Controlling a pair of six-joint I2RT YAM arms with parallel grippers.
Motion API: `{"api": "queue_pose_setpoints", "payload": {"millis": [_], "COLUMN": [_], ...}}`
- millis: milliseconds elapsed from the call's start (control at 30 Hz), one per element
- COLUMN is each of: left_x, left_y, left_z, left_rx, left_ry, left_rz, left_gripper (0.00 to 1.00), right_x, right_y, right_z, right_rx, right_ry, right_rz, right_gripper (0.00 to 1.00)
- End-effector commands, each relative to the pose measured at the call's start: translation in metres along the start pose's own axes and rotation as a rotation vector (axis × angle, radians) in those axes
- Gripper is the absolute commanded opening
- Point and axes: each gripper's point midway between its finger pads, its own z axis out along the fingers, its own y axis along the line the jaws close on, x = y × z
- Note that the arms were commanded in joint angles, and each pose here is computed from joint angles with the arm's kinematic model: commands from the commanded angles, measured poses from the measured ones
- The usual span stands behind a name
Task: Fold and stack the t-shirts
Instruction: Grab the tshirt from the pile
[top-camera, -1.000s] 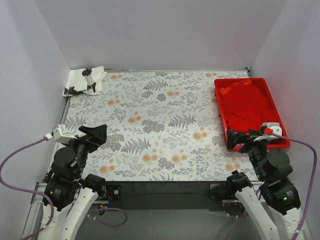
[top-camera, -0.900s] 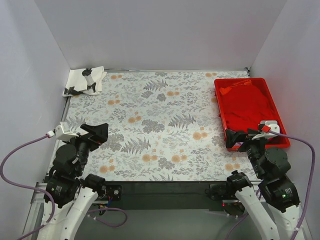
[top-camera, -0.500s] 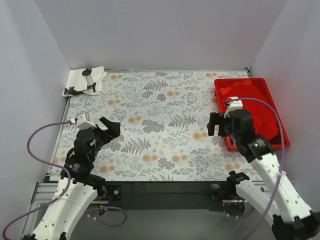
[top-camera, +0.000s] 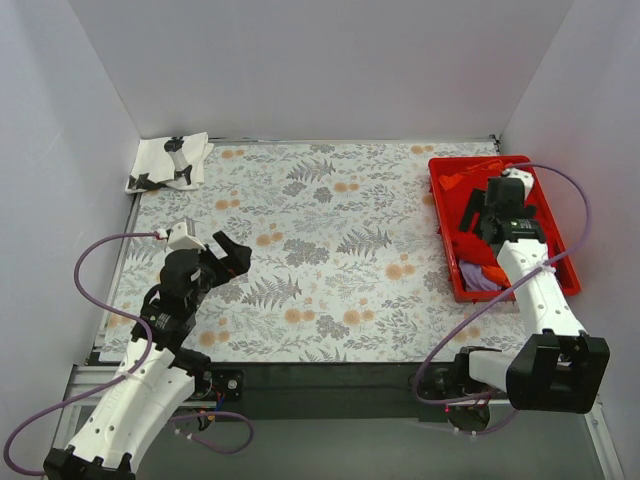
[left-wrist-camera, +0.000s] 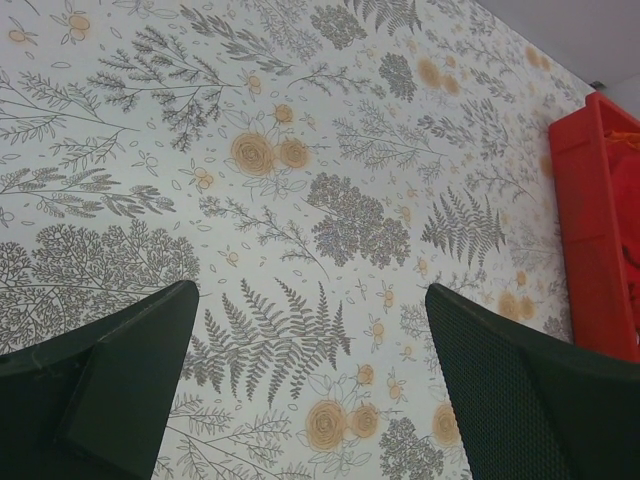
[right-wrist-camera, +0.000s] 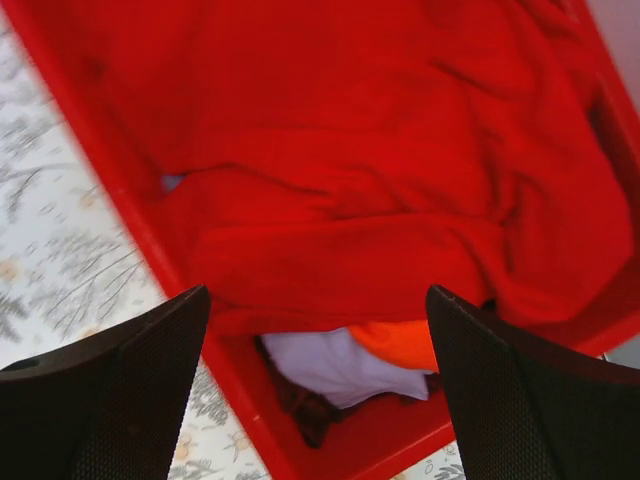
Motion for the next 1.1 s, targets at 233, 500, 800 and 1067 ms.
{"api": "queue_pose_setpoints", "payload": {"millis": [233,500,800,1067], "left_x": [0.001,0.003,0.009,0.014], "left_y": [-0.01,-0.013,-0.012,-0.013], "left_z": [-0.005,-0.006,-0.003,-0.001], "left_rx": [0.058,0.065,0.06,0.064], "left_ry": [-0.005,0.003,0.039,0.061], "left_rz": [0.023,0.03,0.037,0.043], "left_gripper": [0.95,0.94,0.93,0.93], "right_x": [-0.01,0.008,0.023,0.009], "right_y": [-0.117,-0.138,-0.139,-0.136], "right_z": [0.016,0.045,0.07,0.067], "right_rx": [0.389,0.449,0.46,0.421], "right_ry": [-0.087,-0.048,-0.02,-0.048], "right_rz": [0.356,0.387,0.359,0.325], "right_gripper": [0.94,0.91,0.6,0.01]}}
